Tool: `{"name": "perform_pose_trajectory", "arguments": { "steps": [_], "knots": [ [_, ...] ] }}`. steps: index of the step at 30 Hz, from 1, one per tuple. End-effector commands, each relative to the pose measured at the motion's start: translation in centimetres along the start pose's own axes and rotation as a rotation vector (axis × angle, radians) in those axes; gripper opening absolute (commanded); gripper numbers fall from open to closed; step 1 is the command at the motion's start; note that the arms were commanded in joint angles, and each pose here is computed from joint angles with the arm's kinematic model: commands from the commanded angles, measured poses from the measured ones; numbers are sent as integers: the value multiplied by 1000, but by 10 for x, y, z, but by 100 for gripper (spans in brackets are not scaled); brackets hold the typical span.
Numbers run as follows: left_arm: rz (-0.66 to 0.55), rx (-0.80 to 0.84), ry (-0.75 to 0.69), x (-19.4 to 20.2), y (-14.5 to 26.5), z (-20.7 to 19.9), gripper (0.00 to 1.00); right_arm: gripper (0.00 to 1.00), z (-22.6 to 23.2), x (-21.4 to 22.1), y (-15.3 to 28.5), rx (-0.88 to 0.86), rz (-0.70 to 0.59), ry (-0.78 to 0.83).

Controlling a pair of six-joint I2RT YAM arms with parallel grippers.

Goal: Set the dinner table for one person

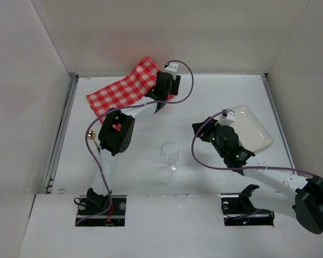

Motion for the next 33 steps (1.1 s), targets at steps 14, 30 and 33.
{"name": "perform_pose_trajectory", "arguments": {
  "steps": [14, 30, 33],
  "knots": [
    [-51, -625, 573, 13, 148, 197, 50, 69, 5, -5, -102, 26, 4, -235],
    [-12, -649, 746, 58, 167, 205, 52, 66, -15, 3, -262, 187, 146, -430],
    [-25, -699, 796, 67, 190, 224, 53, 63, -15, 9, -281, 211, 169, -443]
  ]
}}
Point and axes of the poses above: each gripper's point midway between its finger pads, its own y axis back along the fingers, its own z axis along the line the jaws close on, x = y × z, the point moved 6 cm from there along y, back along the fingers, and after that the axes turned 14 degrees about y, right-handed, at the moved point
